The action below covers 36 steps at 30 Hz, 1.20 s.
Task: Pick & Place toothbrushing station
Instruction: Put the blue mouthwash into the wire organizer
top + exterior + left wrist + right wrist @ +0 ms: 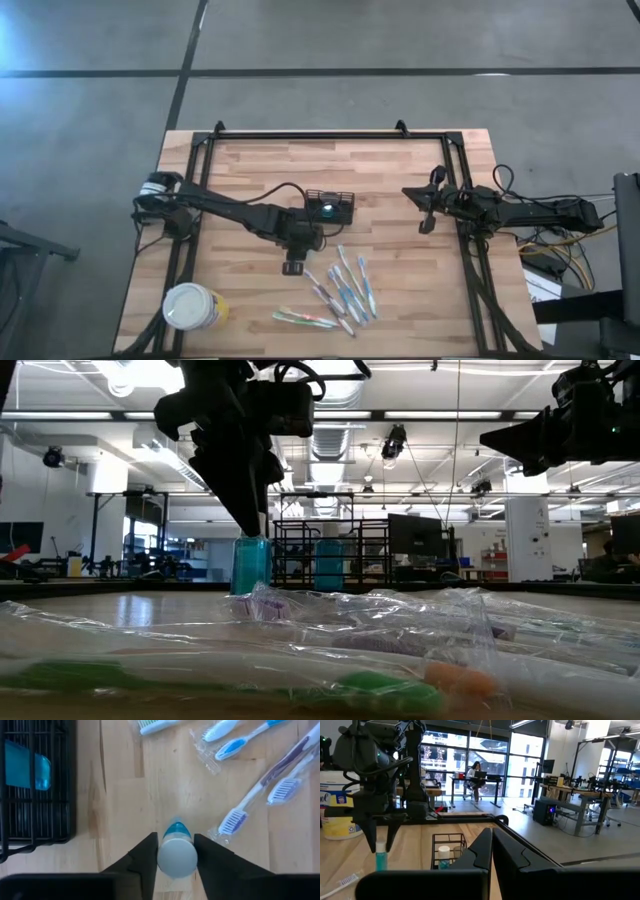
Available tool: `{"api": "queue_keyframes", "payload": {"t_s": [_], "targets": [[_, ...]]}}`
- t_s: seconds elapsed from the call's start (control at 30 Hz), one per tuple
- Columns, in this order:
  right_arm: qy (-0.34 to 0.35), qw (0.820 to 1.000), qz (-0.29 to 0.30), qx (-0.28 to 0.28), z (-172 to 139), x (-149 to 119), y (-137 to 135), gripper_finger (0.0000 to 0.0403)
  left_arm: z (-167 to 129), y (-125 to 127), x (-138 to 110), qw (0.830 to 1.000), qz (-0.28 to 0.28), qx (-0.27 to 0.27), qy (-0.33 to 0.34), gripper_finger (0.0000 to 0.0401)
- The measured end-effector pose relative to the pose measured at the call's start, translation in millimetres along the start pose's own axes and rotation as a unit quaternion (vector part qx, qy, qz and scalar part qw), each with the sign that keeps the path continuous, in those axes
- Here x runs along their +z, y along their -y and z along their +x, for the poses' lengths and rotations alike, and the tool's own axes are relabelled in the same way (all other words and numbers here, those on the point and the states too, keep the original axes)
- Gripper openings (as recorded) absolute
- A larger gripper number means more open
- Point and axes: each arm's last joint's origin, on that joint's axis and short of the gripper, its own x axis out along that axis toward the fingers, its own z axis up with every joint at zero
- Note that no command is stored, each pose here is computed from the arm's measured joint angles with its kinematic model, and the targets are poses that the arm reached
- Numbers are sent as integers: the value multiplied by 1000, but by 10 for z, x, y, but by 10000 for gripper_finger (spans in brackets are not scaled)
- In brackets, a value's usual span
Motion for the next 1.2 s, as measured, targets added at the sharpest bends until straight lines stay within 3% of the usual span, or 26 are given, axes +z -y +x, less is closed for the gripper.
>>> {"api": "queue_keyframes", "payload": {"t_s": [0.1, 0.3, 0.43, 0.57, 0.7, 0.87, 1.07, 1.2], "targets": [[0, 1000, 0, 0, 0, 0, 0, 8, -1, 1, 0, 1000, 11, 0, 0, 99], [0, 1000, -1, 0, 0, 0, 0, 8, -52, 0, 10, 1000, 29, -1, 5, 99], [0, 1000, -2, 0, 0, 0, 0, 8, -277, -10, 32, 999, 38, -4, 38, 99], [-4, 1000, -3, 0, 4, -5, -1, 8, -681, -42, -36, 994, 55, -7, 95, 99], [-6, 1000, -4, 1, 5, -9, -1, 8, -1046, -105, -263, 987, 50, -9, 154, 99], [-4, 1000, -3, 1, 4, -5, -1, 8, -1331, -219, -717, 974, 13, -8, 226, 99], [2, 1000, 0, 0, 4, 6, 0, 8, -1395, -339, -1289, 953, -61, 19, 296, 99], [3, 1000, 1, 0, 4, 9, 0, 8, -1391, -368, -1556, 939, -73, 15, 337, 99]]}}
